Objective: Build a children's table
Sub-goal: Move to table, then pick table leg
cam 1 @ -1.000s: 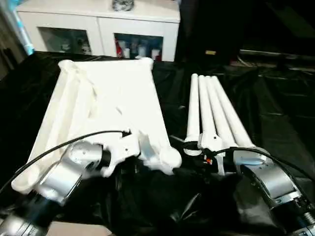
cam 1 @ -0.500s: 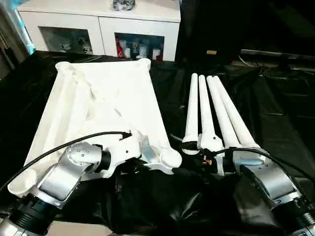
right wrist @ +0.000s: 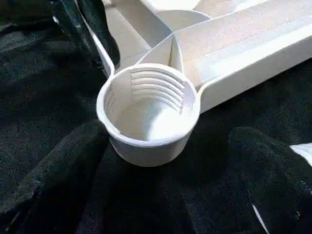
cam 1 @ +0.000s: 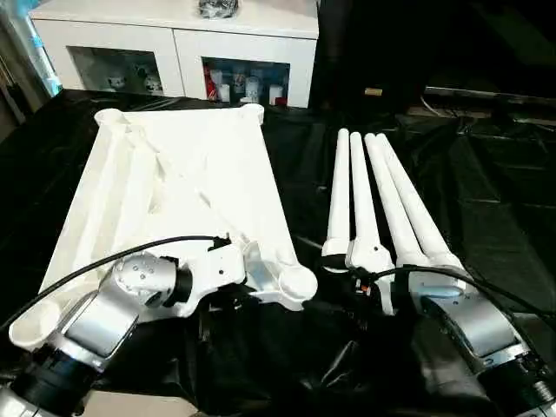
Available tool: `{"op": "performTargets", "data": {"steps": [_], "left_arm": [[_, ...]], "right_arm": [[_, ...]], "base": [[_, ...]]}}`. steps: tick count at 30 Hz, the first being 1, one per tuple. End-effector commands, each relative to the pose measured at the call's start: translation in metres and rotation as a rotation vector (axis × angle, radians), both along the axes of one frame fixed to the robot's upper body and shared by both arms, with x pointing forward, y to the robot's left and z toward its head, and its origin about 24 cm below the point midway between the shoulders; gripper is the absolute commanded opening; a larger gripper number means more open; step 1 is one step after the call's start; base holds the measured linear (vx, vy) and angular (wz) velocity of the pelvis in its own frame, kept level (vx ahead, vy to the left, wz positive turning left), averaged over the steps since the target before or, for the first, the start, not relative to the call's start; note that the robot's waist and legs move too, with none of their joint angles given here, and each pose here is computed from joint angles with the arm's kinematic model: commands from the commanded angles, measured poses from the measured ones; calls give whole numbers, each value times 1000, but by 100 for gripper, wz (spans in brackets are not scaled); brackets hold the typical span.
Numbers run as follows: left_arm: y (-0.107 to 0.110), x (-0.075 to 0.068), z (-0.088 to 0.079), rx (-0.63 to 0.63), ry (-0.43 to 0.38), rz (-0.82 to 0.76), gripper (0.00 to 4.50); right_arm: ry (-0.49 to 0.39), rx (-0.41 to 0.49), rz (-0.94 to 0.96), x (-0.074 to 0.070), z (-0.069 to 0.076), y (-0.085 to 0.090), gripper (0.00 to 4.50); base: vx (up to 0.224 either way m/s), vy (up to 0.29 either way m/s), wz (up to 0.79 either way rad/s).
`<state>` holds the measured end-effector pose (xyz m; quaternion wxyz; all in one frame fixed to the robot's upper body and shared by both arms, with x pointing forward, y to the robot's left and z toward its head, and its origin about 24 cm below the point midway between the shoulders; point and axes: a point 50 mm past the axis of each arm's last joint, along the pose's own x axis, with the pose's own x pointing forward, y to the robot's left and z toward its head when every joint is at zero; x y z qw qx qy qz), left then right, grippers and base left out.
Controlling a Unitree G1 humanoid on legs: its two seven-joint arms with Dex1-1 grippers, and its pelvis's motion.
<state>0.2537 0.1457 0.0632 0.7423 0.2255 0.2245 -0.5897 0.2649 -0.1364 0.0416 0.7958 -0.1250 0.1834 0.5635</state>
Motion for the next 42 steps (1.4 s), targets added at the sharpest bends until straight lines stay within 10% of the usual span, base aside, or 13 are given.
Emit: {"op": "performTargets", "data": {"steps": [1, 18, 25, 31, 42], "left_arm": [[-21, -4, 22, -143, -52, -87, 1], [6, -4, 20, 5, -67, -81, 116], [13, 4, 44, -139, -94, 47, 177], [11, 18, 44, -213, -157, 204, 229], [-17, 5, 38, -296, -96, 145, 312]], "right_arm": [[-19, -10, -20, 2, 3, 0, 448], [-25, 67, -33, 5, 10, 4, 448], [-31, 297, -137, 19, 74, -12, 448], [-35, 362, -428, 49, 94, 1, 450], [109, 83, -899, 96, 64, 7, 450]], "base": [[0, 0, 0], [0, 0, 0], [0, 0, 0], [0, 0, 0], [0, 0, 0]]}}
